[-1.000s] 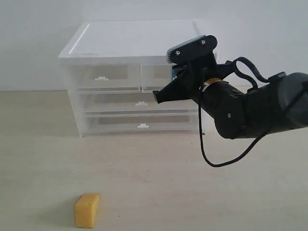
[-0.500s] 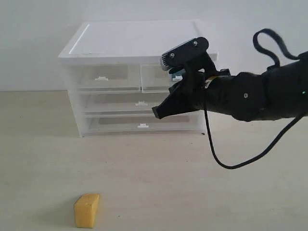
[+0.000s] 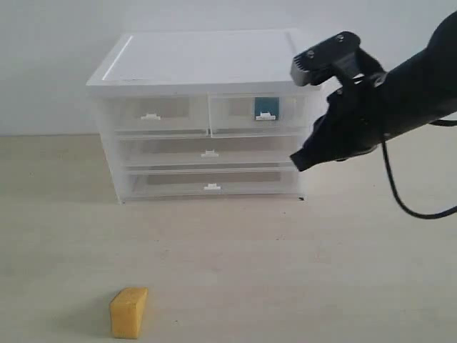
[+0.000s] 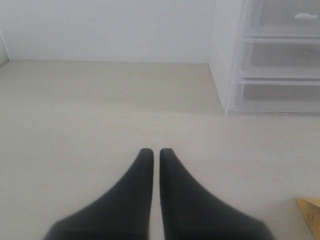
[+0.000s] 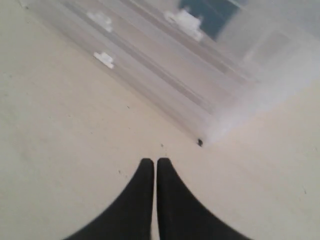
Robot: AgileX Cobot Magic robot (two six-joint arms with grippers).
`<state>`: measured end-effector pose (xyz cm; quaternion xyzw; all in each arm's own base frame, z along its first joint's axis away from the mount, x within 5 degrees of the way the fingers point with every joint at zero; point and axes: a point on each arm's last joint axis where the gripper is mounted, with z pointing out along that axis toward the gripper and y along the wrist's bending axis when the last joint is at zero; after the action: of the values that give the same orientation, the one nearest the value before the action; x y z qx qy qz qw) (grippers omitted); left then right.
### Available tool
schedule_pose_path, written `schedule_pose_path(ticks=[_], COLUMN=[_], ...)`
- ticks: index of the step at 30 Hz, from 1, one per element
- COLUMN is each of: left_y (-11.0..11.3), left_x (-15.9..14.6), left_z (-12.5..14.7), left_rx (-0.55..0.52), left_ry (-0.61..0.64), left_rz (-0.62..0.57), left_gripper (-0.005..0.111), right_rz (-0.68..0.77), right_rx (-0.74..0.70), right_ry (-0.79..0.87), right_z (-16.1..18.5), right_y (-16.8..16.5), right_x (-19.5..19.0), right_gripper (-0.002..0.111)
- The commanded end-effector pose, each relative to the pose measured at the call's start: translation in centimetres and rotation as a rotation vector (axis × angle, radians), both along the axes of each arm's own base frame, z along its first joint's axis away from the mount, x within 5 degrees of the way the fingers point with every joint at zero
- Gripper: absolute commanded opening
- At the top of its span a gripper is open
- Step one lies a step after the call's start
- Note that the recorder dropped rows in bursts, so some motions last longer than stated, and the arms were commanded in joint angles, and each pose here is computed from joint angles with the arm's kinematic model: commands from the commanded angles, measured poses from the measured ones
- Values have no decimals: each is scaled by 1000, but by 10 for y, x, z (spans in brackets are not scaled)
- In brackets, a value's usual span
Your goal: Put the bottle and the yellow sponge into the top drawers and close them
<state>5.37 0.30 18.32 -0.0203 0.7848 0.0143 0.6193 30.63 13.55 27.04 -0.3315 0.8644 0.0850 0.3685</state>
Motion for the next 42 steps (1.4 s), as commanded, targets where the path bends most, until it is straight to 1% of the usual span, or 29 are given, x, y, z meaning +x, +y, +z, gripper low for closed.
schedule_pose_path(ticks=[1, 5, 9, 12, 15, 21, 29, 30, 32, 36, 42], left_y=[0, 0, 0, 0, 0, 0, 0, 0, 0, 0, 0], left_x=[0, 0, 0, 0, 0, 0, 0, 0, 0, 0, 0], left_z=[2, 2, 2, 2, 2, 2, 2, 2, 2, 2, 2], left_rx=[-4, -4, -4, -4, -4, -4, -4, -4, -4, -4, -4], left_ry=[-11, -11, -11, -11, -11, -11, -11, -11, -11, -11, -11], left_rz=[-4, -4, -4, -4, -4, -4, -4, -4, -4, -4, -4], left_gripper=[4, 4, 4, 4, 4, 4, 4, 4, 4, 4, 4], right_rz=[-140, -320, -526, -585, -606, -635, -651, -645, -636, -616, -614], right_rx=[17, -16, -149, -213, -204, -74, 107, 154, 195, 255, 323], right_ry=[56, 44, 46, 45, 21, -134, -360, -432, -502, -616, -708], right_z=[17, 30, 42, 52, 65, 75, 65, 63, 63, 56, 48], right_y=[-40, -78, -120, -136, -141, -139, -137, -137, -136, -136, -136], right_x=[1, -2, -14, -27, -41, -81, -138, -154, -168, -195, -224], right_gripper=[0, 0, 0, 0, 0, 0, 0, 0, 0, 0, 0])
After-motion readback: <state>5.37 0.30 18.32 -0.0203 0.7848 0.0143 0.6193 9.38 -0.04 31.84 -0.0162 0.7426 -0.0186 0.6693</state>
